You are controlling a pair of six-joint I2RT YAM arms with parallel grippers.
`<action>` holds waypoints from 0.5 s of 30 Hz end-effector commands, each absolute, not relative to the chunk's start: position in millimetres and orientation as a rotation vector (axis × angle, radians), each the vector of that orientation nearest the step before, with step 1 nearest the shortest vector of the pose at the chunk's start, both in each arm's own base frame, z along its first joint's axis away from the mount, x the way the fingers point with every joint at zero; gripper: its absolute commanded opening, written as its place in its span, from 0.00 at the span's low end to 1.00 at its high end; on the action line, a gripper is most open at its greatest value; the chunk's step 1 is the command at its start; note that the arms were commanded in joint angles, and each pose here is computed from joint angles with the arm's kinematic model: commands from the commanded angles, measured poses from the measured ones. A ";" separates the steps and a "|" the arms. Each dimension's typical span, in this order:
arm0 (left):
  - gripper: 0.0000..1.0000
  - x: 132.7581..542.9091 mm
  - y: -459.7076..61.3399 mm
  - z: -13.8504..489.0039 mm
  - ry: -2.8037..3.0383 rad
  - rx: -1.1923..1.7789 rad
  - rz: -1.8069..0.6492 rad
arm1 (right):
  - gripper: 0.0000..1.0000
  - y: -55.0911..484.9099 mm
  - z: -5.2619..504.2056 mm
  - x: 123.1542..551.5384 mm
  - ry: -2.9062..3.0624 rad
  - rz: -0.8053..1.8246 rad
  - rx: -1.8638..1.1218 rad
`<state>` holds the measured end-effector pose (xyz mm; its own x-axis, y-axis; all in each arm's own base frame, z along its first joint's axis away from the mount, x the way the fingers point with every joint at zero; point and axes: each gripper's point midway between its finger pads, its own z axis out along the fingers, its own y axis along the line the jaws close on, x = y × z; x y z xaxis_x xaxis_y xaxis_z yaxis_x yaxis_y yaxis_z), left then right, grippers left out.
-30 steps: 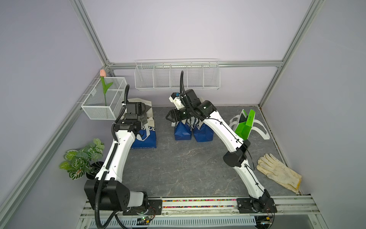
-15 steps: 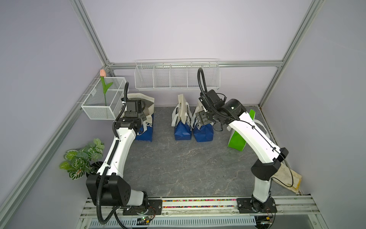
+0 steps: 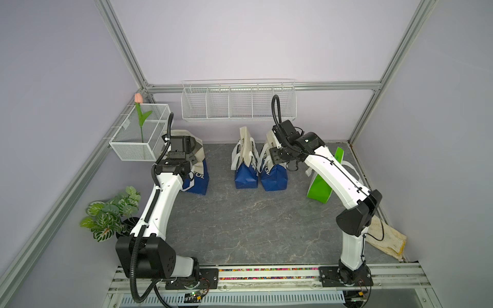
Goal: Open the takeout bag
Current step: Place the takeout bag at the center of the board, then move the takeout bag to the center of the board.
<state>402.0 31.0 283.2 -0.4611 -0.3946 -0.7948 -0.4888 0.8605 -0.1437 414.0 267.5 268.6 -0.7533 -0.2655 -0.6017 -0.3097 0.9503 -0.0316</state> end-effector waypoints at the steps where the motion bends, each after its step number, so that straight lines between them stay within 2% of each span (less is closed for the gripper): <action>1: 0.62 389.9 28.9 308.4 2.070 -0.677 0.056 | 0.40 269.3 268.4 416.7 2.464 0.095 -0.406; 7: 0.67 375.6 22.3 318.2 2.088 -0.685 -0.007 | 0.07 259.6 277.5 407.8 2.465 0.061 -0.397; 15: 0.67 353.2 -13.0 324.7 2.104 -0.669 -0.269 | 0.07 252.4 300.4 366.7 2.428 0.077 -0.423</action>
<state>366.2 5.5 322.7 -0.4318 -0.5126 -0.7422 -0.4056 0.8453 -0.3478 390.3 259.4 267.1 -0.7646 -0.2935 -0.5738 -0.3168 0.9465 -0.0619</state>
